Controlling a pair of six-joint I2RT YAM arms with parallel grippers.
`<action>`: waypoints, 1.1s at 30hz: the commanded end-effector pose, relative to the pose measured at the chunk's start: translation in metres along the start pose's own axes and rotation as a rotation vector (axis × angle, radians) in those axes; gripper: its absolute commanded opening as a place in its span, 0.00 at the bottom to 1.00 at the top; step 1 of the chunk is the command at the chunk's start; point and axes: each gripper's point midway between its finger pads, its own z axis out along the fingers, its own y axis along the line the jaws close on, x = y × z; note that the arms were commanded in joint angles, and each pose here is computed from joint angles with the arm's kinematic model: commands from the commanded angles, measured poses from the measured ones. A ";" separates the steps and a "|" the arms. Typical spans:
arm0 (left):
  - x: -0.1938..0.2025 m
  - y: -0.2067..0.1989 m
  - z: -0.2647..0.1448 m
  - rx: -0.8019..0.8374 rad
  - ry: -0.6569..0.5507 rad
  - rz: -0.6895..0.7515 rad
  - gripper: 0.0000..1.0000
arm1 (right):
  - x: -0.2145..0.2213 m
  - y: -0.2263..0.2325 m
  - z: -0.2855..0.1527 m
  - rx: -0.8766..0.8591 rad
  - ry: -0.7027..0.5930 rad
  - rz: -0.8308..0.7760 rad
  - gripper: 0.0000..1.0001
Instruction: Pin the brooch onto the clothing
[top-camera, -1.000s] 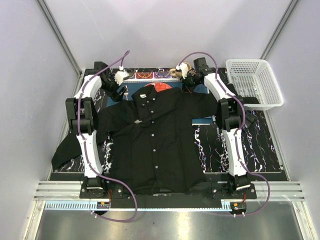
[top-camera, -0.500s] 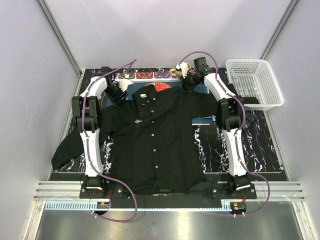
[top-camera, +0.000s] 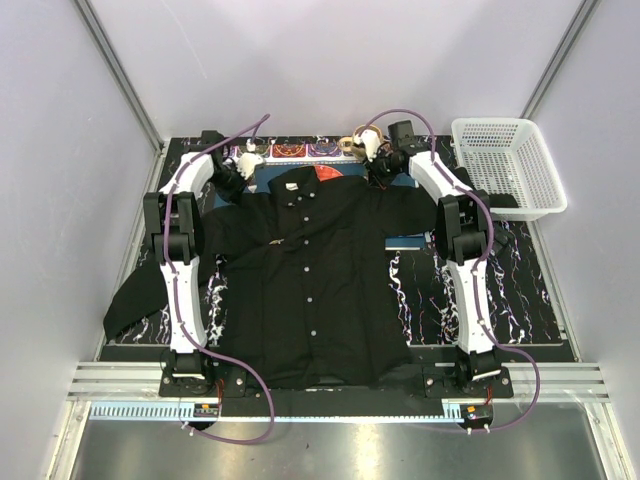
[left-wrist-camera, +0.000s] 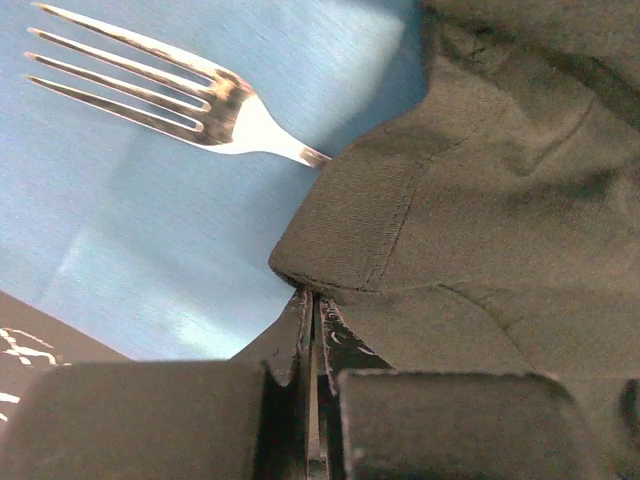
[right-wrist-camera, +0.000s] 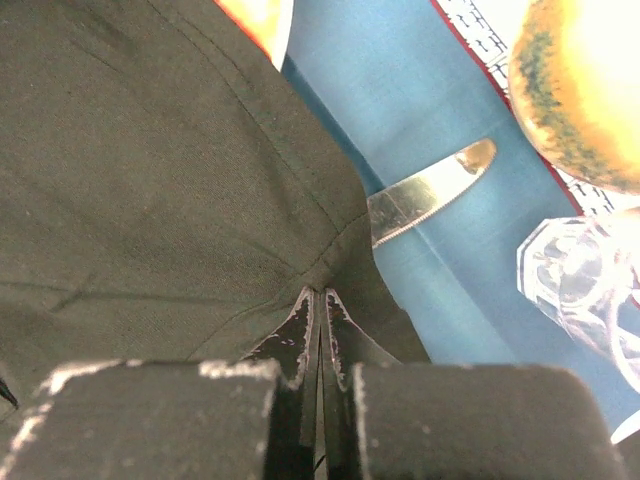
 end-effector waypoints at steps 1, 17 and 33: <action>-0.052 0.045 -0.052 -0.227 -0.154 0.004 0.00 | -0.044 -0.026 -0.042 0.174 -0.099 -0.047 0.00; -0.058 0.084 -0.050 -0.433 -0.146 -0.031 0.00 | -0.029 -0.051 -0.034 0.339 -0.080 -0.012 0.02; -0.067 0.087 -0.051 -0.445 -0.191 -0.096 0.36 | -0.040 -0.067 -0.040 0.420 -0.062 0.032 0.59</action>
